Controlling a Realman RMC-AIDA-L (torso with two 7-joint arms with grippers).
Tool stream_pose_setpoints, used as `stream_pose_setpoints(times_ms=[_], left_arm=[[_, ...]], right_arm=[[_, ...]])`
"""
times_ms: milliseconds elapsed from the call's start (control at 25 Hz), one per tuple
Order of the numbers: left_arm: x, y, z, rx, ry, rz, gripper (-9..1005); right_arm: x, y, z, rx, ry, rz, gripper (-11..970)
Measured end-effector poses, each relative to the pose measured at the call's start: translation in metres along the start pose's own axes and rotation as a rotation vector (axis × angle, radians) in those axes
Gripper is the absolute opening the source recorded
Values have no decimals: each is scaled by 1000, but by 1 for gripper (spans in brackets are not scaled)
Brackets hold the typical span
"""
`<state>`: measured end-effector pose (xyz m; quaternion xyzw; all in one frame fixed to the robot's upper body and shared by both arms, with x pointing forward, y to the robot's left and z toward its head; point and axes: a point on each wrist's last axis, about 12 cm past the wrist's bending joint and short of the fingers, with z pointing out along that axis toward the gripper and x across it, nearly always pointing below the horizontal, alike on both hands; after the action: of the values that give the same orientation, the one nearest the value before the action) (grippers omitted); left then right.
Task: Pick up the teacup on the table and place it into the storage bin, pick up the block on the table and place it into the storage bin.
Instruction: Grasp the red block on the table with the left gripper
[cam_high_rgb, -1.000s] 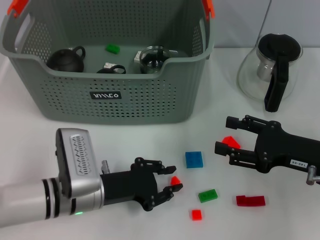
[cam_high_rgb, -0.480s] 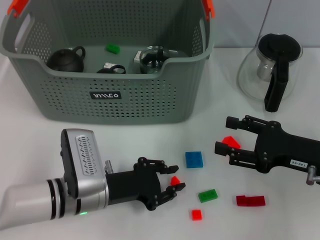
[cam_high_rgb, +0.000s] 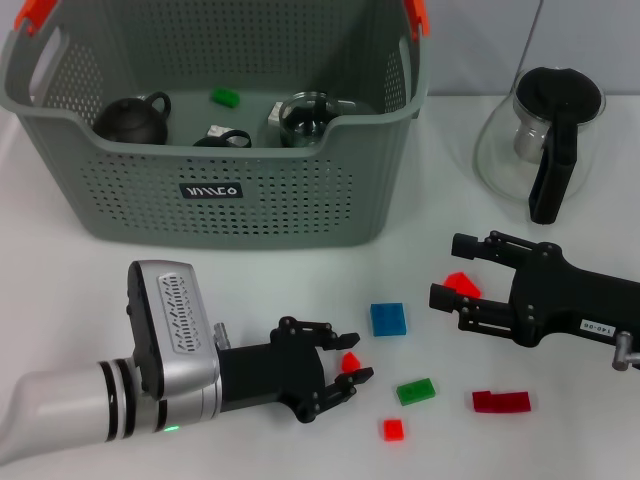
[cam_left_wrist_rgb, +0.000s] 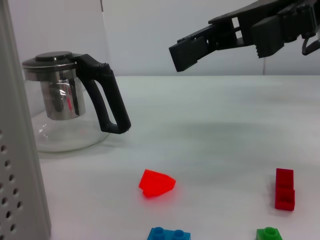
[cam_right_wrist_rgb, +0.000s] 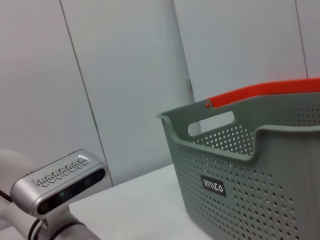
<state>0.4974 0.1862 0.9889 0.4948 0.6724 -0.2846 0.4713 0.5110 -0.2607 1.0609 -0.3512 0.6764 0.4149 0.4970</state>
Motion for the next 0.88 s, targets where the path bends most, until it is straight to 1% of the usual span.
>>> stream_pose_setpoints(times_ms=[760,880], left_arm=[[3,0,1,-6,18,-3,270],[2,0,1,-6,16,-4,231]], right_arm=[[2,1,-1,0,0,6,820],[2,1,-1,-2,-1,6,820]])
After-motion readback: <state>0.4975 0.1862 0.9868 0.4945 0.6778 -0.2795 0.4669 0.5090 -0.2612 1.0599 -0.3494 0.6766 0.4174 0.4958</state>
